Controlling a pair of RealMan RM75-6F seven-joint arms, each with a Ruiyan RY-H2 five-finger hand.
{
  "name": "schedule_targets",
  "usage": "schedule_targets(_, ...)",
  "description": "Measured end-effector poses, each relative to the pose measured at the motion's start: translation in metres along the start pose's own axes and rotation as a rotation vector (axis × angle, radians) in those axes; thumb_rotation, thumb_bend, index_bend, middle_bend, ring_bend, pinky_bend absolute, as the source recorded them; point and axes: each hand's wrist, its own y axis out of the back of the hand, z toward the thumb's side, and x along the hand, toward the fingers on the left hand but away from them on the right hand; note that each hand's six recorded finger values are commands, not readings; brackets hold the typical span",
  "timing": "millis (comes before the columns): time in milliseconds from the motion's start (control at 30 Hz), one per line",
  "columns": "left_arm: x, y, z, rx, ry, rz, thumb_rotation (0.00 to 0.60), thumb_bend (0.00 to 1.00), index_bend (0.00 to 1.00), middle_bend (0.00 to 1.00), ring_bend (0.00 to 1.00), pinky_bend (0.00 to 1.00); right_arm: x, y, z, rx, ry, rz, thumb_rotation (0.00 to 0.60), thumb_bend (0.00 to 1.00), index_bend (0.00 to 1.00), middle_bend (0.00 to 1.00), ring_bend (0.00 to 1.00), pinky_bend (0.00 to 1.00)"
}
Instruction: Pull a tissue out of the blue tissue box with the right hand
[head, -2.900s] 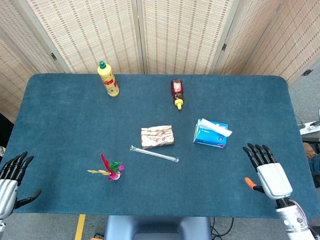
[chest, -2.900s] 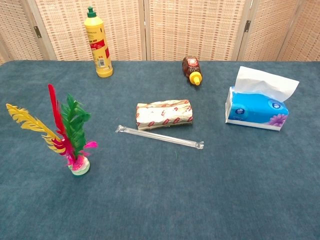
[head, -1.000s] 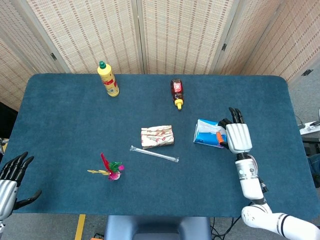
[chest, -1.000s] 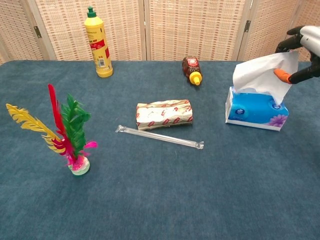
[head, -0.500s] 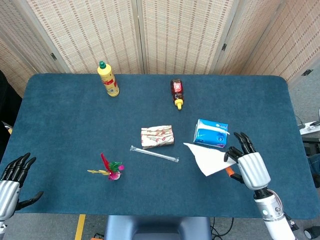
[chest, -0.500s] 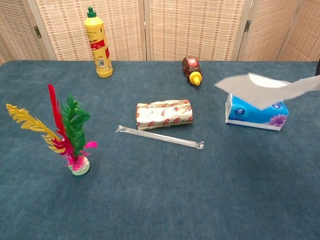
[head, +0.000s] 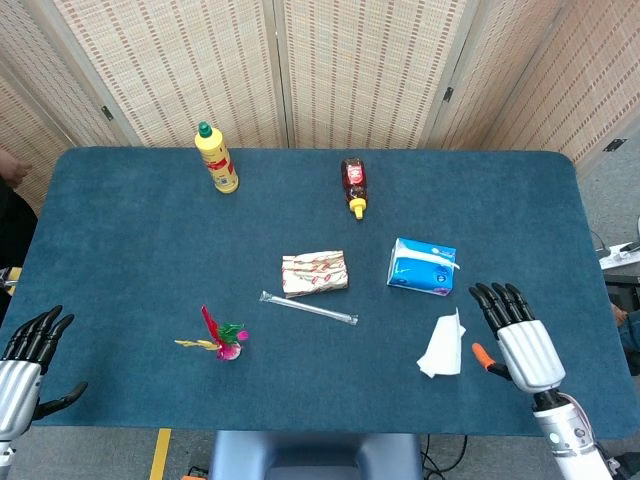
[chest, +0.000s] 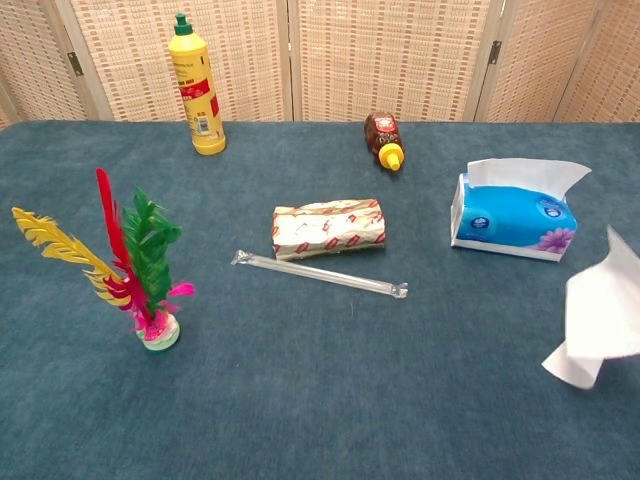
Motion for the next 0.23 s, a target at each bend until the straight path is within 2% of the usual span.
schedule_targets(233, 0.0004, 0.0003, -0.0004, -0.001, 0.002, 0.002, 0.6, 0.25, 0.0, 0.0, 0.0, 0.14, 0.0068, 0.0094, -0.0033, 0.007, -0.012, -0.008, 0.6, 0.13, 0.0, 0.0, 0.0, 0.0)
